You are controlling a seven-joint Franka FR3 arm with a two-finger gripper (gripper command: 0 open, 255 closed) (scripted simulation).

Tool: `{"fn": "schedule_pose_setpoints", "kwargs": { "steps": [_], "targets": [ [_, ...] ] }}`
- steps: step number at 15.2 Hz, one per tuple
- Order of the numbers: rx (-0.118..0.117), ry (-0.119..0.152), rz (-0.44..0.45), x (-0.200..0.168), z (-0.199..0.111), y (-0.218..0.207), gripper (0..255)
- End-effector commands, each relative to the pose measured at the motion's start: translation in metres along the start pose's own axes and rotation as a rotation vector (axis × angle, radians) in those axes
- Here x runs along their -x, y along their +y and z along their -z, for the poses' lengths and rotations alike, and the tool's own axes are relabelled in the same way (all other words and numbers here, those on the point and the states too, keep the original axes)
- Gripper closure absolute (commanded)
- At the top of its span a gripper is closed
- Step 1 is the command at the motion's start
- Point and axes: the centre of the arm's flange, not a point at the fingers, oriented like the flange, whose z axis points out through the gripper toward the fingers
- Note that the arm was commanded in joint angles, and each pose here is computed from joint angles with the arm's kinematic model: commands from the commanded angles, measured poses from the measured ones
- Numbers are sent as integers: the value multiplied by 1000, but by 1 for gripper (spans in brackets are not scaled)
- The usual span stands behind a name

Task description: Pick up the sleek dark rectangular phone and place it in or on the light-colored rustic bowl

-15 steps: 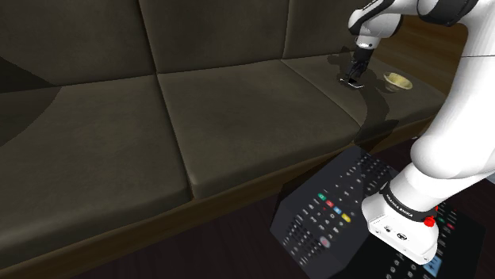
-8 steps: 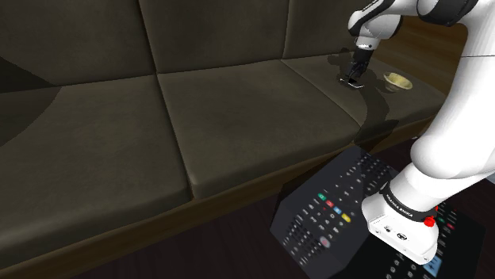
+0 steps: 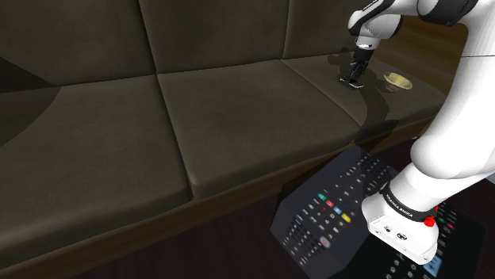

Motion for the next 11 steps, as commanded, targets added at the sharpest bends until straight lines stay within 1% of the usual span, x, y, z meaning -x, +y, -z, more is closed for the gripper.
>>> {"fn": "schedule_pose_setpoints", "kwargs": {
  "steps": [1, 3, 11],
  "targets": [
    [-1, -1, 1, 0, -1, -1, 255],
    [-1, -1, 1, 0, -1, 0, 255],
    [-1, -1, 1, 3, 41, -3, 255]
  ]
}}
